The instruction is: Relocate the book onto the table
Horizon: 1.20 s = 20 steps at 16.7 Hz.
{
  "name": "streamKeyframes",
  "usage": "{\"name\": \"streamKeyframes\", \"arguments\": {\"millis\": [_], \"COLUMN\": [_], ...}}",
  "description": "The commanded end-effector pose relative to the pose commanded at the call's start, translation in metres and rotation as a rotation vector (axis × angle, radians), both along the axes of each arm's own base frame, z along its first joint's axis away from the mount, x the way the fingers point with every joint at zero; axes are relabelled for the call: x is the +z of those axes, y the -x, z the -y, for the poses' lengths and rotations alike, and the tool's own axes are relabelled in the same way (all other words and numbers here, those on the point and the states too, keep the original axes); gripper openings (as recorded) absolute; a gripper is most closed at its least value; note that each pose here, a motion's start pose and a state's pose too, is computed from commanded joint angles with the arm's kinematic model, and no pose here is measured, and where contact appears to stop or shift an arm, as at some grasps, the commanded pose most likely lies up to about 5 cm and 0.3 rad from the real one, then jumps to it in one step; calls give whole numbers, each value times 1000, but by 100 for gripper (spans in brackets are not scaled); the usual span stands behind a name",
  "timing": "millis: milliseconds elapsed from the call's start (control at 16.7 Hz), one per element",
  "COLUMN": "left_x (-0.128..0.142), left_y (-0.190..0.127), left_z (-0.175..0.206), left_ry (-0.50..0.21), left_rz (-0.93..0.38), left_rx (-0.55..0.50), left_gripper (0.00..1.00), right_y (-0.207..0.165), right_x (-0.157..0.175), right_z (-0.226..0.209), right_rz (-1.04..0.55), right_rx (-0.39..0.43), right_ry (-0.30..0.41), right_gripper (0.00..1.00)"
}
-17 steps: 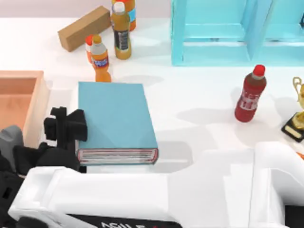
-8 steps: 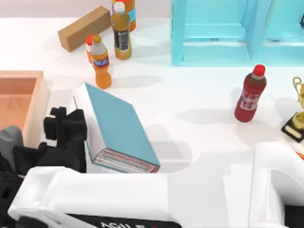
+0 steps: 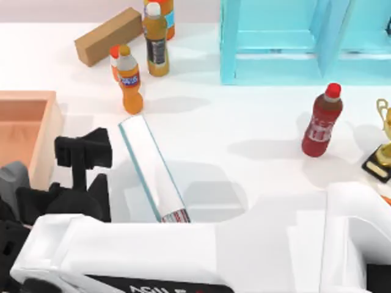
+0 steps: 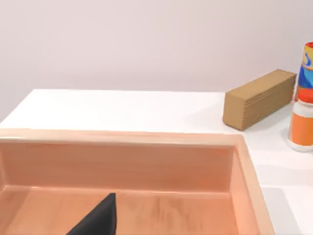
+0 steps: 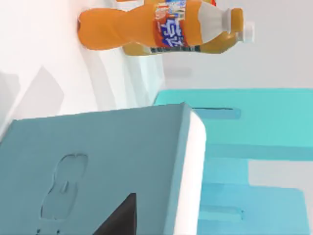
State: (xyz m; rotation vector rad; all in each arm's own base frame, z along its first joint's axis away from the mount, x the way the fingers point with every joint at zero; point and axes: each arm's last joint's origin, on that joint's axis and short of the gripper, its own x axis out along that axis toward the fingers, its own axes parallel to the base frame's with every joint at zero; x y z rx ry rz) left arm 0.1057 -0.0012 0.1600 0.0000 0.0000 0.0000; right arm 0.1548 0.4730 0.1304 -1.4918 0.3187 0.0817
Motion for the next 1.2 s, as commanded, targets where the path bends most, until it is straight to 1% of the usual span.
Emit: {"name": "streamKeyframes", "arguments": {"millis": [360,420,540,720,960,1080,1200], "left_x": [0,0,0,0,0,0,0], "left_y": [0,0,0,0,0,0,0], "left_z": [0,0,0,0,0,0,0], "left_ry": [0,0,0,0,0,0,0], "left_rz": [0,0,0,0,0,0,0], "left_rx": [0,0,0,0,0,0,0], "left_gripper": [100,100,100,100,100,100,100], "right_y": [0,0,5,40,110,139,159], "right_x": [0,25,25,23,17,14,15], "right_z": [0,-1,-3,-16,-26,-24,-18], "right_rz": [0,13,13,14,3,-3,-4], "right_rx": [0,0,7,54,123,139,135], "right_ry": [0,-51,-55,-79,-114,-105,-79], "right_gripper": [100,100,100,100,100,100,100]}}
